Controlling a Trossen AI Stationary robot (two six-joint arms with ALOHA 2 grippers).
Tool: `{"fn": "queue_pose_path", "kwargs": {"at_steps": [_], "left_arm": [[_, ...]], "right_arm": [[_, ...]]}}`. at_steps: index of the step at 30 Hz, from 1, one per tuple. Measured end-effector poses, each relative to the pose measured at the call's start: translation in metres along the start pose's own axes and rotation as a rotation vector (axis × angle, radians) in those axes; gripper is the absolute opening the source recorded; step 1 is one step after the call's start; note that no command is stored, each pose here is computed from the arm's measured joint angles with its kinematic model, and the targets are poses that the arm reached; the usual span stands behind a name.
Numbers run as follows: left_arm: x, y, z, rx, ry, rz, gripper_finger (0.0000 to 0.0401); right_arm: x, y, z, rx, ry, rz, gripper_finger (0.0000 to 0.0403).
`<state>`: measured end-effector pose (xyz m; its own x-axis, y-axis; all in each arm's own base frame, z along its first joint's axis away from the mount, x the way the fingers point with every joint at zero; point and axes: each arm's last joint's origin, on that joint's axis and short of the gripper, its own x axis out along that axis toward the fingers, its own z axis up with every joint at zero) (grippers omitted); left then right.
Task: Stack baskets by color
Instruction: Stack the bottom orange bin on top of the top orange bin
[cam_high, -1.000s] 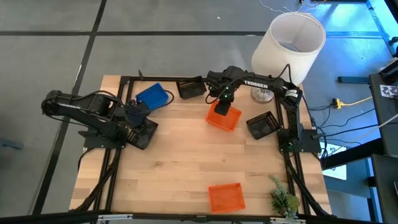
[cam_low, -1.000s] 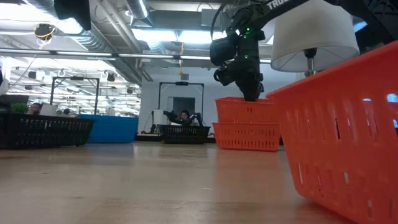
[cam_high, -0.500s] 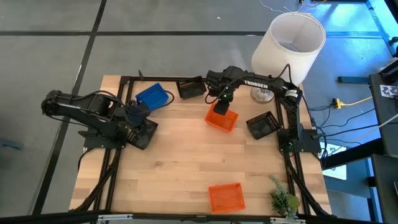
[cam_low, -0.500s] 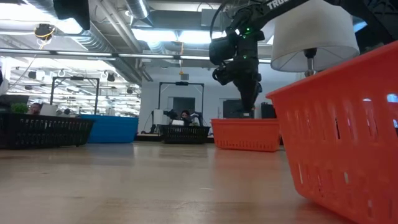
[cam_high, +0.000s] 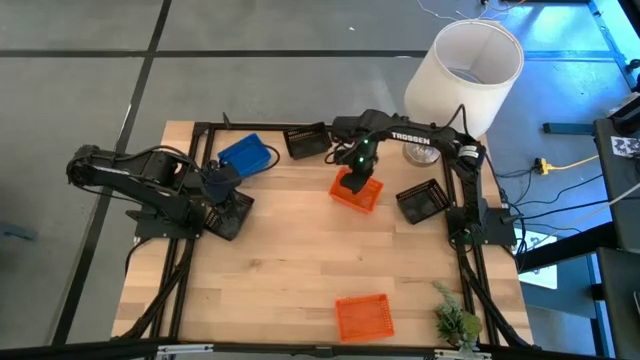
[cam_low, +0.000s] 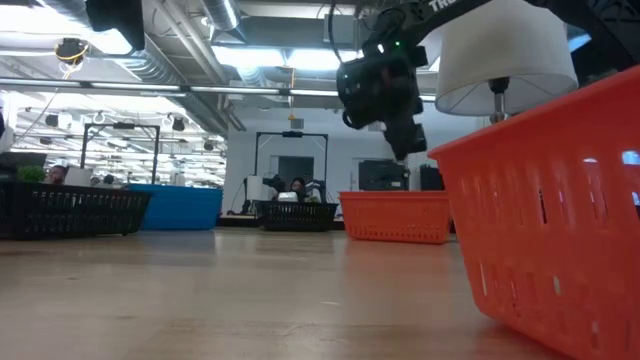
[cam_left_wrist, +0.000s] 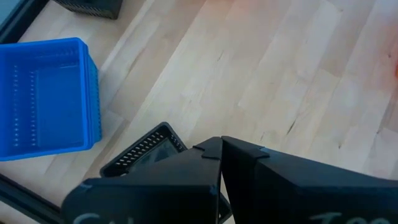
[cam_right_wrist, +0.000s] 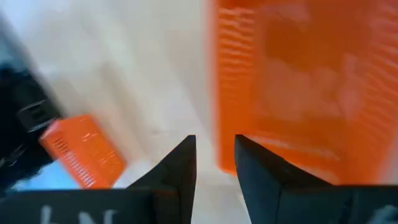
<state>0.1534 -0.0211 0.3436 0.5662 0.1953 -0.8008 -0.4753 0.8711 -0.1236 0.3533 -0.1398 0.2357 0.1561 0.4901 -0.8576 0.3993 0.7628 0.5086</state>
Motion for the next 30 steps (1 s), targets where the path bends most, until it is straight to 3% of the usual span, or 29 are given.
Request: {"fn": "queue_pose_path", "kwargs": {"at_steps": [5, 7, 15, 23, 30], "left_arm": [[0.0, 0.0, 0.0, 0.0, -0.003, 0.004, 0.0], [0.0, 0.0, 0.0, -0.001, -0.007, 0.009, 0.0], [0.0, 0.0, 0.0, -0.001, -0.015, 0.018, 0.0], [0.0, -0.001, 0.0, 0.097, 0.016, -0.032, 0.0], [-0.001, -0.007, -0.001, 0.266, 0.004, -0.088, 0.0]], "right_arm": [[0.002, 0.023, -0.01, -0.174, 0.051, 0.266, 0.0108], [0.0, 0.036, -0.018, -0.257, 0.065, 0.303, 0.0108], [-0.008, 0.1, -0.064, -0.495, 0.12, 0.196, 0.0108], [-0.01, 0.16, -0.124, -0.517, 0.148, -0.014, 0.0108], [0.02, 0.206, -0.155, -0.562, 0.15, -0.07, 0.0108]]}}
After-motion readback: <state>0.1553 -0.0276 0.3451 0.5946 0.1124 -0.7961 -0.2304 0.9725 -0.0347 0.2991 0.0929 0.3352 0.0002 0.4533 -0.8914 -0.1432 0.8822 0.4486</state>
